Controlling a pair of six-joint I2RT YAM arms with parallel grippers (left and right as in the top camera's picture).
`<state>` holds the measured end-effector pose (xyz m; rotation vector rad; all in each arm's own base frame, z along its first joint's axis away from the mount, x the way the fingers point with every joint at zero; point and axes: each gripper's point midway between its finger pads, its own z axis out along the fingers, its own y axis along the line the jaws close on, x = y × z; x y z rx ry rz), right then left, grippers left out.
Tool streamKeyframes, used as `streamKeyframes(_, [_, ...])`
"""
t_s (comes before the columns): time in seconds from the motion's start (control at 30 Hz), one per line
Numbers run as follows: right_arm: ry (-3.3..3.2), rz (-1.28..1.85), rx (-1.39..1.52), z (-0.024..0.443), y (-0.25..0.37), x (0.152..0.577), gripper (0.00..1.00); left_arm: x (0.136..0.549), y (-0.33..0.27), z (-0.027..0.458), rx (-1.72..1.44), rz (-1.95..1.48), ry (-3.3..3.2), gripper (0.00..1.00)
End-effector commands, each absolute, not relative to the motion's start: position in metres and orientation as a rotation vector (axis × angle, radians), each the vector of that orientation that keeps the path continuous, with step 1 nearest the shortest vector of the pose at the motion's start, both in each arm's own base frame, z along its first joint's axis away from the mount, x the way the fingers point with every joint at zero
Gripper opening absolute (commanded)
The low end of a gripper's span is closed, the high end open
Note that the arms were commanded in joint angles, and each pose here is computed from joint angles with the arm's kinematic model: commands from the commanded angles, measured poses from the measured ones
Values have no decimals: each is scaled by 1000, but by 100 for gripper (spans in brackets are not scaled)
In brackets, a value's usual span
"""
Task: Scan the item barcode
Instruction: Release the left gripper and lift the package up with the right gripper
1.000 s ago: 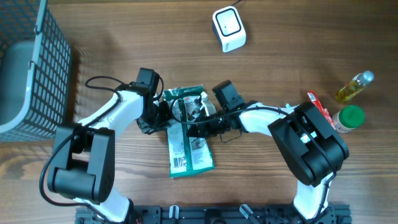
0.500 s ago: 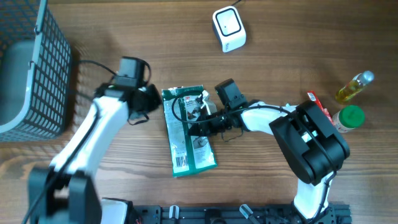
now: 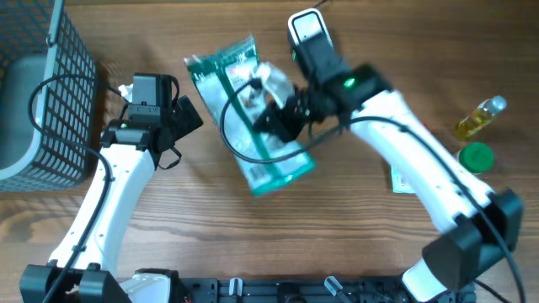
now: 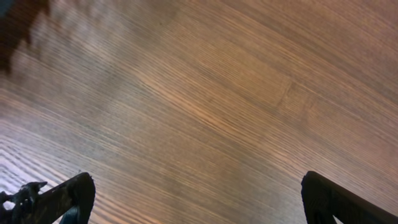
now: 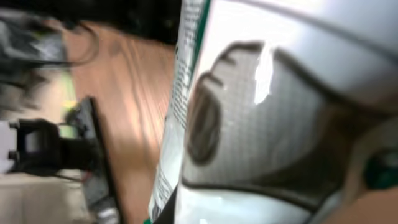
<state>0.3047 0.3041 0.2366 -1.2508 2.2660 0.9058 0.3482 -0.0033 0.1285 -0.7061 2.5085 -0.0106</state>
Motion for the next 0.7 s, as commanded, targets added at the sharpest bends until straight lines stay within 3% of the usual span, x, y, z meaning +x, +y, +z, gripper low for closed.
streamKeyframes(0.0, [1900,441,-1508,314,278,329,4,350,3,130,-713,30,2495,100])
streamKeyframes(0.1, [1723,200,-1537,358,267,348,4,350,3,130,-714,31,2496,100])
streamKeyframes(0.23, [1565,-77,-1621,371,255,373,4,350,3,130,-714,31,2497,100])
streamKeyframes(0.67, [1654,-646,-1567,285,245,512,4,350,3,130,-714,31,2497,100])
